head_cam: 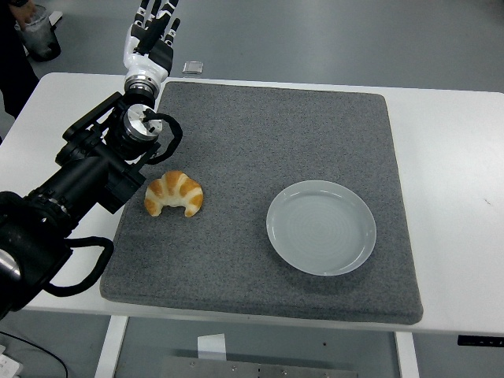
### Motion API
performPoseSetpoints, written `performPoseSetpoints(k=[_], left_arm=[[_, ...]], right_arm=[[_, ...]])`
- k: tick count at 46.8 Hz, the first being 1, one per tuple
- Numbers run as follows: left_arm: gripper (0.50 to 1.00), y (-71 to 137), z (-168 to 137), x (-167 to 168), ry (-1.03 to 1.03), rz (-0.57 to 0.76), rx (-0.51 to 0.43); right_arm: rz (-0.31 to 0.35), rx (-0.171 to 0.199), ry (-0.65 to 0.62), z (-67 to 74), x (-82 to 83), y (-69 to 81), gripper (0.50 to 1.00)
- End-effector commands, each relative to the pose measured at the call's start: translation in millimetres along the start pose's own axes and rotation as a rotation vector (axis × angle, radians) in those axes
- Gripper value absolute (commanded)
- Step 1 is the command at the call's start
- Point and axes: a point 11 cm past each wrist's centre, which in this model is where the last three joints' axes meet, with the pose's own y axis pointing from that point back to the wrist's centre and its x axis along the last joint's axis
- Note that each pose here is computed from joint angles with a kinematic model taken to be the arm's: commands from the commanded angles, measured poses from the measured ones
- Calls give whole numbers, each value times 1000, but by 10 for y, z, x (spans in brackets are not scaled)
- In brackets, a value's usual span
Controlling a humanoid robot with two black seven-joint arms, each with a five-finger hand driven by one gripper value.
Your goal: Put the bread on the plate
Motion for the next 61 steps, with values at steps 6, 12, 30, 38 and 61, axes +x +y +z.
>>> performPoseSetpoints(k=[6, 12, 30, 38, 61], left_arm=[[1000, -7, 12, -15, -9, -2, -2], [1000, -7, -16, -98, -82, -37, 20], [1000, -282, 567, -788, -482, -217, -42], [1000, -374, 906, -1344, -896, -346, -126], [1000, -136, 1389, -1763, -1367, -610, 139]], right_arm=[[0, -1, 0, 6, 0, 1, 932], [0, -1, 0, 6, 0, 1, 932], [0, -1, 0, 6, 0, 1, 932], [0, 1, 0, -3, 0, 0, 932], [0, -1, 0, 6, 0, 1, 932]])
